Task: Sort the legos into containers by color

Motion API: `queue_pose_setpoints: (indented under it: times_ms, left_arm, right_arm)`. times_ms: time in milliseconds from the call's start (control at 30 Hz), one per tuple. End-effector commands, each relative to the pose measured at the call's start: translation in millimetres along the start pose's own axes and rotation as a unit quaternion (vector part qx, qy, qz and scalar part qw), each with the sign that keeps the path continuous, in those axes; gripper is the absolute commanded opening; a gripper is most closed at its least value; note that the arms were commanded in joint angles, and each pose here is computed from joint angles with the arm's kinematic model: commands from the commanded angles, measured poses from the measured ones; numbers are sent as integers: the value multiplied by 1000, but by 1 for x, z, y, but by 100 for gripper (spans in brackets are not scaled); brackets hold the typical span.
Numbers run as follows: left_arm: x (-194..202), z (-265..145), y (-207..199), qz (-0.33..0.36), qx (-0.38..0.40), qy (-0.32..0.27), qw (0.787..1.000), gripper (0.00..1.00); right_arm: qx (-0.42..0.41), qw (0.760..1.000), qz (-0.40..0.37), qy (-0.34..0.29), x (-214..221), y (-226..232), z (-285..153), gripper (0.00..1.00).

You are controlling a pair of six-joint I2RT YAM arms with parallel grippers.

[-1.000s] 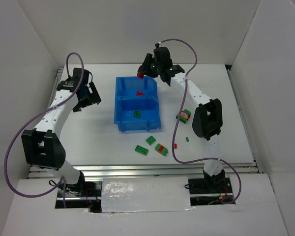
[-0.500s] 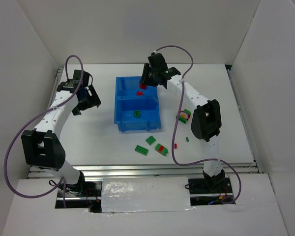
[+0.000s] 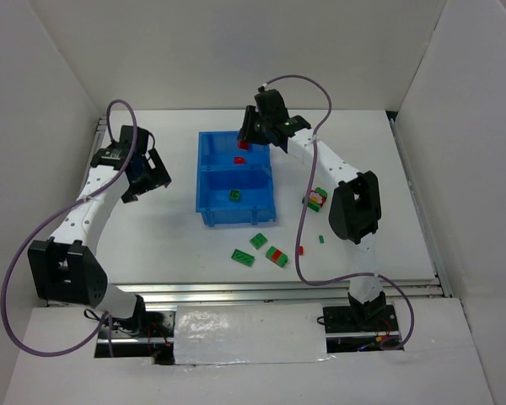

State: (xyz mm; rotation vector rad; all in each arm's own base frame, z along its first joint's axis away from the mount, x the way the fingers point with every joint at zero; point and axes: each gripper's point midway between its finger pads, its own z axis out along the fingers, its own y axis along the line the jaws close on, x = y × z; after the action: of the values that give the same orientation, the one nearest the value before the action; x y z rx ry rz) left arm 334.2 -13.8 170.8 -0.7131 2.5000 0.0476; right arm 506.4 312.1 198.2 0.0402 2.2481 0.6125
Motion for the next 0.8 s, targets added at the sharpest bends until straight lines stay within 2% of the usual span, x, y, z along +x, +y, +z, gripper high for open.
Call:
queue_pose_setpoints:
  times_ms: [0,33,100,167,233,400,533,567,600,633,667,733,767]
  left_arm:
    - [-9,-11,-6,-15,28,-29,999,100]
    - [-12,-15,-7,-14,34,-36,999,99]
    - [-13,-19,-7,-10,42,-45,998,100]
    - [-11,-20,-8,-4,52,-47,998,100]
    - [-12,-24,-9,3,64,-56,996,100]
    - [-5,-26,-9,9,79,-57,995,100]
    - [-7,-33,-12,21,95,-66,993,99]
    - [-8,-36,-13,23,98,-68,993,99]
    - [-9,-38,-15,27,104,-70,992,99]
    - [-7,-41,-18,38,113,-64,991,100]
    - [-8,-45,-19,41,116,-65,990,100]
    - [2,-48,-19,55,118,-51,990,99]
    - [6,-52,-20,62,122,-54,989,99]
  right_arm:
    - [-26,998,-4,-49,-28,17,-6,7]
    - [-26,999,-4,-48,-28,17,-2,9]
    - [-25,998,-5,-49,-29,17,2,36]
    - [-24,999,-9,-45,-27,17,5,69]
    - [-30,998,-16,-46,-33,21,5,86]
    - [-33,997,-46,-53,-49,27,-22,91]
    - [-3,995,-43,-85,-69,9,-86,93]
    - [27,996,-32,-79,-65,-11,-94,93]
    - [65,996,0,-61,-56,-50,-97,93]
    - [77,995,19,-66,-60,-66,-119,93]
    - [99,994,39,-21,-29,-99,-116,93]
    - [139,986,83,-25,-29,-148,-145,93]
    - [168,982,89,8,-2,-172,-148,93]
